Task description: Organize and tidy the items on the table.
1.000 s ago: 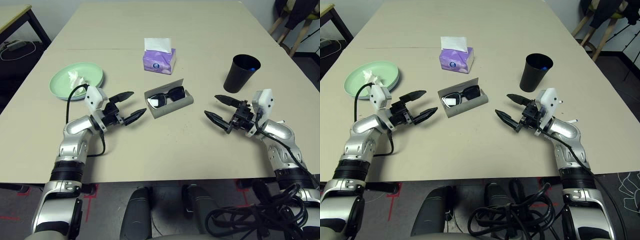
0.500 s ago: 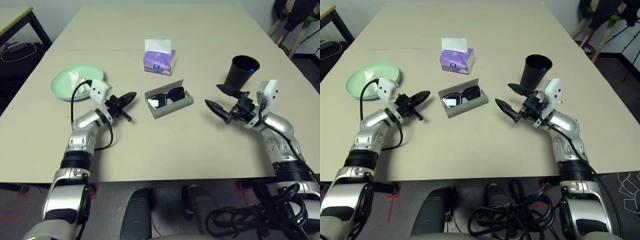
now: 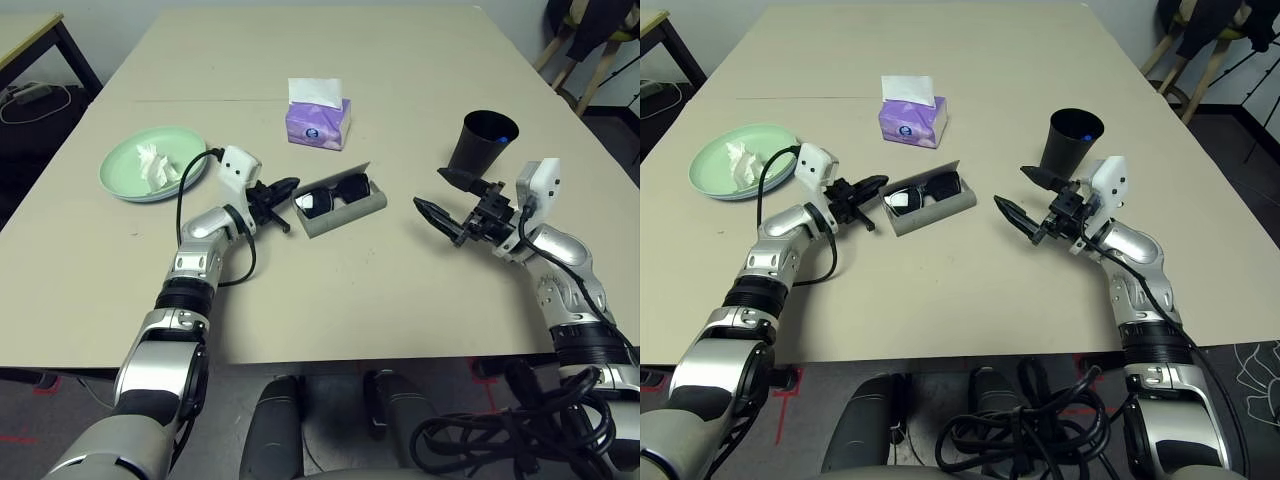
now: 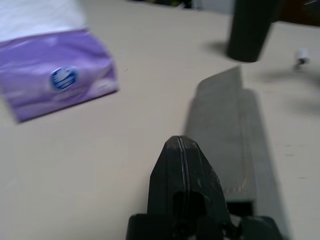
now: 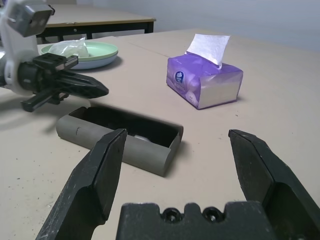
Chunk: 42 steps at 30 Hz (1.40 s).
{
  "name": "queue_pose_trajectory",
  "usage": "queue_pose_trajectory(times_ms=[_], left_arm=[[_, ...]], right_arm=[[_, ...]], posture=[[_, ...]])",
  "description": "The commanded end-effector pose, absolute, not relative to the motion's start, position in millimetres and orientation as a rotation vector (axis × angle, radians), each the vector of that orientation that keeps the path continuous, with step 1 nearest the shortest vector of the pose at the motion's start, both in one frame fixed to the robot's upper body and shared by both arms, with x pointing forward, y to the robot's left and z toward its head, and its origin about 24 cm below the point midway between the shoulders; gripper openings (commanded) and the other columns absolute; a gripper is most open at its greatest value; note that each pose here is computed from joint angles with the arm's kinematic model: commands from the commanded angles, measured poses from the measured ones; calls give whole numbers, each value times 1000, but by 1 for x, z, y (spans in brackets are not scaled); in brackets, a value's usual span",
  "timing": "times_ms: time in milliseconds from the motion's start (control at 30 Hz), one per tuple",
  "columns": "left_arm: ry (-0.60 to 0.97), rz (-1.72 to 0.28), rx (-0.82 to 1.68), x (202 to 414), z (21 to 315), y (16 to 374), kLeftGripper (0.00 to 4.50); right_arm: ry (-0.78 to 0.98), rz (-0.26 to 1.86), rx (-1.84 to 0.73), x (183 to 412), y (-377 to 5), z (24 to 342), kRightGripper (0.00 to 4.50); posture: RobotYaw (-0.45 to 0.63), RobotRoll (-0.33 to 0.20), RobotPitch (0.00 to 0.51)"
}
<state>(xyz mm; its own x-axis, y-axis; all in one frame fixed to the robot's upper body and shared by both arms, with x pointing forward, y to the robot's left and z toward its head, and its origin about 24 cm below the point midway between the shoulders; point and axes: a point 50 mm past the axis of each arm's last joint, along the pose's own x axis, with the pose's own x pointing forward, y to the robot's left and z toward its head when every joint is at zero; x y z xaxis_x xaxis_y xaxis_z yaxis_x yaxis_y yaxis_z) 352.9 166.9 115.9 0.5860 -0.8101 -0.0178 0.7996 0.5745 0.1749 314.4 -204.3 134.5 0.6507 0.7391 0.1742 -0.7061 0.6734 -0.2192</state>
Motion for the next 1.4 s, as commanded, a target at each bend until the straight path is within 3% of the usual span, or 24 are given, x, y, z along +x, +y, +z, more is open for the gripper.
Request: queue_pose_trajectory(times_ms=[33, 267, 400, 733, 833, 933, 1167, 1267, 1400], left_arm=[[-54, -1103, 210, 338, 111, 160, 21], [60, -1234, 326, 319, 97, 166, 21], [76, -1227, 337, 318, 94, 167, 21], [-97, -1163, 216, 324, 127, 163, 21], [-74, -1148, 225, 322, 133, 165, 640], [-59, -1181, 215, 317, 139, 163, 1728], [-18, -1263, 233, 308, 144, 155, 4483], [-8, -1261, 220, 306, 141, 151, 4483], [-63, -1265, 213, 306, 142, 143, 4483]], right_arm=[[-256, 817, -152, 314, -206, 135, 4500], [-252, 824, -162, 316, -205, 137, 4500], [-246, 832, -175, 318, -204, 139, 4500], [-235, 855, -208, 322, -208, 147, 4500], [-180, 897, -252, 322, -213, 148, 4500], [-126, 958, -294, 321, -220, 150, 4500], [306, 1224, -566, 307, -261, 149, 4500], [498, 1279, -776, 303, -283, 151, 4500], [577, 1274, -984, 312, -298, 166, 4500]], posture=[[47, 0, 118], [57, 0, 117], [61, 0, 116], [66, 0, 109], [60, 0, 108], [58, 0, 107], [45, 0, 113], [38, 0, 116], [34, 0, 124]])
